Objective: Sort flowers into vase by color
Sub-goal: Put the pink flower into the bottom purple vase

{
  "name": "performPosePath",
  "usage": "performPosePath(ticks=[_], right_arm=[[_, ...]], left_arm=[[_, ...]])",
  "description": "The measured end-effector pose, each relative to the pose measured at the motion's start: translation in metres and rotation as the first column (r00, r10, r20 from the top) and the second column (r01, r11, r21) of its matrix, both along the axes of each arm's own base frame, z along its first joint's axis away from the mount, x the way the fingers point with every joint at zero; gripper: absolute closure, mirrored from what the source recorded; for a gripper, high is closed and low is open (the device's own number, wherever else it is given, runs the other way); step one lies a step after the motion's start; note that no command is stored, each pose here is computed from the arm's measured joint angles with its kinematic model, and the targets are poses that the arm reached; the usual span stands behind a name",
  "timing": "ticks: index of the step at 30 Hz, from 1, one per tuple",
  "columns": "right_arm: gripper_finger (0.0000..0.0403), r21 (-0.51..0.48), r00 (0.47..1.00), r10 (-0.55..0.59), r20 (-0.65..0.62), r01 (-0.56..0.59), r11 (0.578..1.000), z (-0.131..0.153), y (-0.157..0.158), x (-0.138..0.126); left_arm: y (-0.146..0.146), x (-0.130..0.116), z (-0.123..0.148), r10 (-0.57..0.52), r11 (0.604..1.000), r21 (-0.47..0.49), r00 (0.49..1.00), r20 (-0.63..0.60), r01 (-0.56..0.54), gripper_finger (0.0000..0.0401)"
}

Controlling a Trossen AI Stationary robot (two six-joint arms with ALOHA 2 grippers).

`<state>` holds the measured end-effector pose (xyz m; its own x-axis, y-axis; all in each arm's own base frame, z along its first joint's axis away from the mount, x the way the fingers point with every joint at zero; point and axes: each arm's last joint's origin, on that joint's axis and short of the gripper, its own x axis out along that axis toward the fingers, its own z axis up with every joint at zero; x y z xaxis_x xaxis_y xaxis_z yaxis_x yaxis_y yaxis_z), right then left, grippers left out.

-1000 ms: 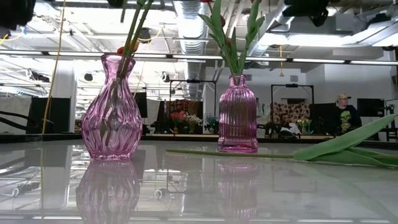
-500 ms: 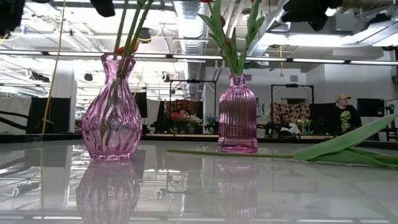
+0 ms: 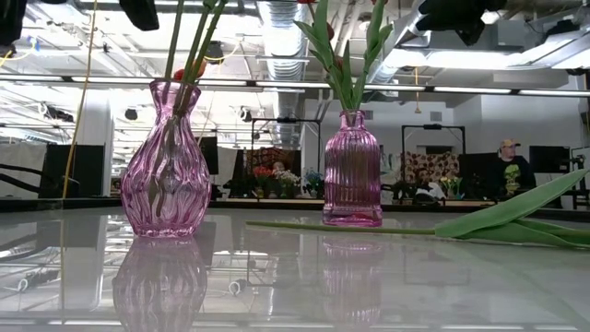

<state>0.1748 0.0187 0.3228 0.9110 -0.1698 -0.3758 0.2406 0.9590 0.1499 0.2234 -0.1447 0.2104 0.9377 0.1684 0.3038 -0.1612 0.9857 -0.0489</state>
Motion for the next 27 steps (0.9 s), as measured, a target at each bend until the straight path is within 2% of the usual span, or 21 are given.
performPosePath(ticks=[6,21,27], right_arm=[[0.0235,-0.005,1.000,0.002,-0.001,-0.002,1.000,0.0000,0.0000,0.0000],[0.0235,-0.007,1.000,0.003,-0.001,-0.003,1.000,0.0000,0.0000,0.0000],[0.0235,-0.007,1.000,0.003,-0.001,-0.003,1.000,0.0000,0.0000,0.0000]], left_arm=[[0.0009,-0.0053,-0.0060,0.057,0.998,-0.013,0.998,-0.039,-0.058,0.0401],[-0.0025,-0.0092,-0.0078,0.056,0.998,-0.003,0.997,-0.051,-0.056,0.0401],[-0.0019,-0.0103,-0.0083,0.103,0.994,-0.037,0.992,-0.066,-0.106,0.0401]])
